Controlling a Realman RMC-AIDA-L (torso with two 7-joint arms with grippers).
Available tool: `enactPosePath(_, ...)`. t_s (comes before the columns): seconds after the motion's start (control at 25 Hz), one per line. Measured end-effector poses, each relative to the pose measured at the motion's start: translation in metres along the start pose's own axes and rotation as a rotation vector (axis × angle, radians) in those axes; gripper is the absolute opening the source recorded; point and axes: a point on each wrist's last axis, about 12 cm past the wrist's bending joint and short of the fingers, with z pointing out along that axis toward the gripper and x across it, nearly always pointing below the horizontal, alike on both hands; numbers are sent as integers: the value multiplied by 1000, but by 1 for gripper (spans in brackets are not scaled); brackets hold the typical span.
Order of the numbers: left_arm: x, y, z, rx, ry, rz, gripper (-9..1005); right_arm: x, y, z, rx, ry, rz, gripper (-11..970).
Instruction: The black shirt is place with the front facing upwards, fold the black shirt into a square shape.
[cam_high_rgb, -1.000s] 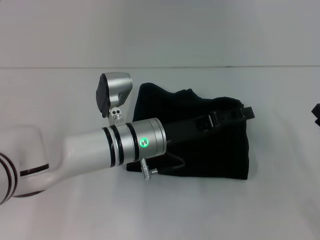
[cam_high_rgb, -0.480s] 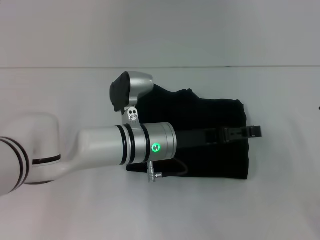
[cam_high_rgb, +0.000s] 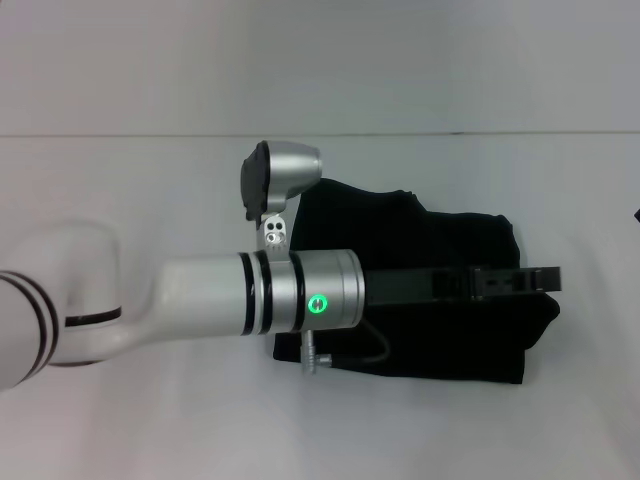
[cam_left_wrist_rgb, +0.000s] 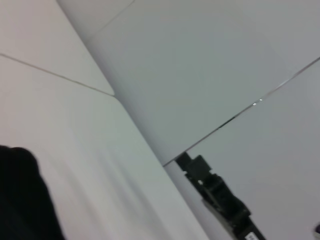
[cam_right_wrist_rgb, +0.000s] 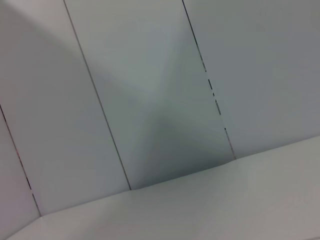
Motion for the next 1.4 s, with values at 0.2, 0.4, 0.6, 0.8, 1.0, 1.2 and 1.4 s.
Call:
enactPosePath(0.2,0,9,-19,-4,-54,-13,950,0,-1,-2,-1,-2,10,941)
enactPosePath(0.4,-5,5,-63,116,-122,69,949,-10,-6,4,-52,41,83,941)
enactPosePath(0.6,1,3,-115,172,-152,217,949,-42,-7,19,-229,157,115,941)
enactPosePath(0.8,20,0,-154,240,-148,390,950,-85,2,47,-410,317,27,942)
enactPosePath(1.0,36,6,-178,197,-152,441,950,-128,22,85,-467,594,-64,942)
enactPosePath(1.2,46,19,-198,68,-148,434,949,-164,56,117,-441,806,-192,941)
enactPosePath(1.4,49,26,-210,-11,-174,422,949,-177,104,150,-303,1062,-352,941)
